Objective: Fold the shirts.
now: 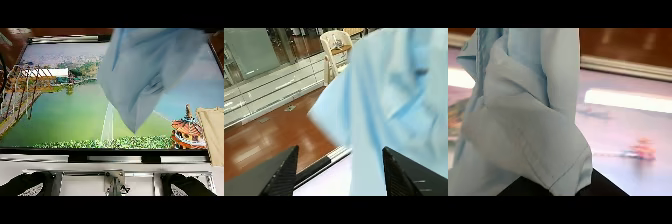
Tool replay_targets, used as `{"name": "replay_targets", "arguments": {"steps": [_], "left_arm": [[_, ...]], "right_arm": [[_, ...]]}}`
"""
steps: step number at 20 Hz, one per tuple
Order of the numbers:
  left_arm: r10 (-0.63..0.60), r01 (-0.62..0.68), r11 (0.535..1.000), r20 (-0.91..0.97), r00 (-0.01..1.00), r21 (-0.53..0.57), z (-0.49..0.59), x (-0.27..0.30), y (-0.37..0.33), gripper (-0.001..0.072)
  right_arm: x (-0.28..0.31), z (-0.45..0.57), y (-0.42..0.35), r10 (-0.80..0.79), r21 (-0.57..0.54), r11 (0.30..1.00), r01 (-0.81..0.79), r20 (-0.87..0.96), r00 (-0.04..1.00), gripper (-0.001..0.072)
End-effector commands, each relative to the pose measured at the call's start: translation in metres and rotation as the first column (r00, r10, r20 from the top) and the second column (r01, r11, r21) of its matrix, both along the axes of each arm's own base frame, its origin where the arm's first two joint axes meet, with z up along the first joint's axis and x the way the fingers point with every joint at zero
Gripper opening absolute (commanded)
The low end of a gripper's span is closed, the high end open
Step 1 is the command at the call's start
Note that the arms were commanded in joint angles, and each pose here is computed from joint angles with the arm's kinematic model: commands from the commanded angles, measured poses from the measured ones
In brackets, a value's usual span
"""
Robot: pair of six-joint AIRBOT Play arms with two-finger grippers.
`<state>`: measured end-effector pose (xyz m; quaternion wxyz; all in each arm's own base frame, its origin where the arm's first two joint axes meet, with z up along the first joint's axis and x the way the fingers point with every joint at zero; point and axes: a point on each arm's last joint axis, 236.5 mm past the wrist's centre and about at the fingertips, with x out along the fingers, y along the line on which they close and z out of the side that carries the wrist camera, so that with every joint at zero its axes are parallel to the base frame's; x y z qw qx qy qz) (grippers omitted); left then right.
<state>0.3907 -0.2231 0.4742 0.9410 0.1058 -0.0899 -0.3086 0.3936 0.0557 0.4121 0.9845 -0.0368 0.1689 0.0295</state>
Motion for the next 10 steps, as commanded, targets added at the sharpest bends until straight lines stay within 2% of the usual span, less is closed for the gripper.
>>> {"name": "replay_targets", "arguments": {"steps": [1,6,10], "left_arm": [[-0.013,0.012,1.000,-0.037,0.999,-0.004,-0.005,-0.003,-0.001,0.0629],[-0.020,0.020,1.000,-0.053,0.998,0.009,-0.010,-0.004,-0.003,0.0628],[-0.032,0.035,0.999,-0.082,0.996,0.031,-0.019,-0.006,-0.006,0.0628]], "right_arm": [[-0.040,0.041,-0.132,-0.402,-0.013,0.913,0.407,0.126,0.907,0.0065],[-0.118,0.064,-0.241,-0.698,0.009,0.704,0.710,0.193,0.689,0.0065],[-0.164,0.075,-0.297,-0.821,0.012,0.537,0.843,0.235,0.520,0.0065]]}}
